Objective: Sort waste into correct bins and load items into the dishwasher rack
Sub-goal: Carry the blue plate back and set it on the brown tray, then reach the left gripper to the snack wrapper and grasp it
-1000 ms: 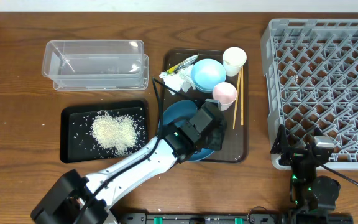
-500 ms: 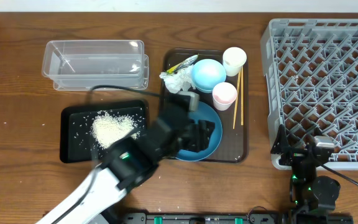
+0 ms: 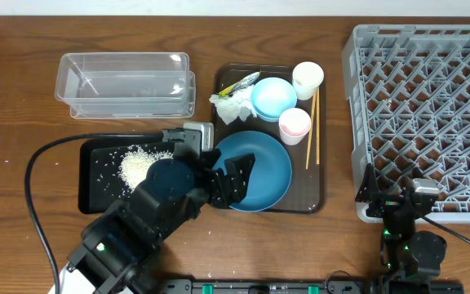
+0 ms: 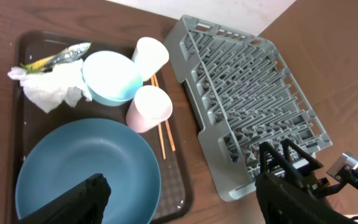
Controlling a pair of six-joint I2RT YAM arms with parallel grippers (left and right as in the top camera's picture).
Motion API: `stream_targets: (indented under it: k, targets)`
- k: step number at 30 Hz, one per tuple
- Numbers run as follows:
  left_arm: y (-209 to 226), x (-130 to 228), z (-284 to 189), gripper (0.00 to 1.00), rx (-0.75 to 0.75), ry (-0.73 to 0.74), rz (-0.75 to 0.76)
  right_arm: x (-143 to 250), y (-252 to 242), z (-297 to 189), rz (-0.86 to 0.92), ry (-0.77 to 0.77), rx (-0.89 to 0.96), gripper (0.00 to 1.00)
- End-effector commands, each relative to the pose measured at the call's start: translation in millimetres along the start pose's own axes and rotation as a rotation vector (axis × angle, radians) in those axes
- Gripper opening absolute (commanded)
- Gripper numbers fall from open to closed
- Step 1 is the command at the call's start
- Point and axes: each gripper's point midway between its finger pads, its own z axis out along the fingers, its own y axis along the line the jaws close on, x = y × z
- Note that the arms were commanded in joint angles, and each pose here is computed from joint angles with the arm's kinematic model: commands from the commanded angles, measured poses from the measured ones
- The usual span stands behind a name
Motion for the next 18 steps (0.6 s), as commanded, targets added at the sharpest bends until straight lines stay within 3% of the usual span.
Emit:
stream_targets:
  k: [1,7,11,14,18]
  targets:
    - [-8,0,3,0.84,0.020,0.039,0.111,2,7,0,0.005,0.005,-0.032,0.99]
    - [4,10,27,0.88,-0.167,0.332,0.233,2,7,0,0.005,0.005,-0.032,0.99]
    - [25,-7,46,0.89,-0.349,0.478,0.291,2,7,0,0.005,0.005,-0.032,0.99]
    - [48,-39,68,0.90,-0.495,0.473,0.327,2,7,0,0.005,0.005,-0.032,0.99]
    - [80,-87,104,0.91,-0.639,0.317,0.346,2,7,0,0.005,0.005,-0.032,0.99]
